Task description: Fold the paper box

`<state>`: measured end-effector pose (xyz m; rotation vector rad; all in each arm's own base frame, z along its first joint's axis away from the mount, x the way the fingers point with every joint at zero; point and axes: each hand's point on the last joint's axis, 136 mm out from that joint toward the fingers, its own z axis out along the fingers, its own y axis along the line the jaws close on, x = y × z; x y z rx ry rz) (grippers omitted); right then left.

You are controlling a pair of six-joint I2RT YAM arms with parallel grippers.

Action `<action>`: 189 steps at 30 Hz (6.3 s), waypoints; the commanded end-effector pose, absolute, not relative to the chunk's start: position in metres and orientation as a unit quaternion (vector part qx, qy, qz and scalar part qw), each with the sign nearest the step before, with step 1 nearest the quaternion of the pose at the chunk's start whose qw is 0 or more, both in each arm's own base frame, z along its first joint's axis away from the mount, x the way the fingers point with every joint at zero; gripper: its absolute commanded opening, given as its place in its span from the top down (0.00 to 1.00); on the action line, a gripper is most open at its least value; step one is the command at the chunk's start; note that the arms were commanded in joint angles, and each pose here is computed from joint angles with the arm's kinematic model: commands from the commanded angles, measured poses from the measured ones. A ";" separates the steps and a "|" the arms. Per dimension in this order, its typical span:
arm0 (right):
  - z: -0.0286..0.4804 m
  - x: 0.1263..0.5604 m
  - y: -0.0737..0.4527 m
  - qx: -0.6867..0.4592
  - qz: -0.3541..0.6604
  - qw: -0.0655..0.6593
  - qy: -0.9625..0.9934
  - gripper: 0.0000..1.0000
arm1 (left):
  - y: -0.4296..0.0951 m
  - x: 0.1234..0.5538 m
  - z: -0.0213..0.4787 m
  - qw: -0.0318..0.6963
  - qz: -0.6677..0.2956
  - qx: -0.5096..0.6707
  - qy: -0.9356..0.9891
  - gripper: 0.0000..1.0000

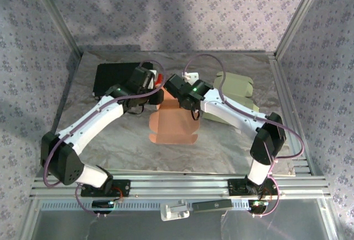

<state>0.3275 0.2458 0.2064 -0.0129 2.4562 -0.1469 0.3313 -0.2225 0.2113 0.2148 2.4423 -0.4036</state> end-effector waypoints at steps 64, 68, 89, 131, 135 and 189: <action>0.198 0.313 0.235 0.064 0.012 0.291 0.955 1.00 | -0.234 0.354 0.239 0.415 -0.039 0.105 0.903 0.56; 0.199 0.313 0.237 0.063 0.018 0.288 0.955 1.00 | -0.229 0.363 0.238 0.423 -0.016 0.100 0.900 0.68; 0.184 0.312 0.230 0.100 0.016 0.269 0.958 1.00 | -0.214 0.356 0.239 0.449 0.099 0.052 0.886 0.85; 0.084 0.306 0.183 0.515 0.214 0.108 0.823 1.00 | -0.287 0.235 0.189 0.303 -0.265 -0.075 0.912 0.39; 0.081 0.303 0.185 0.523 0.215 0.098 0.819 1.00 | -0.287 0.245 0.195 0.314 -0.278 -0.076 0.905 0.52; 0.194 0.271 0.188 -0.014 0.186 0.304 0.934 0.28 | -0.261 0.270 0.200 0.160 0.028 0.578 0.799 0.86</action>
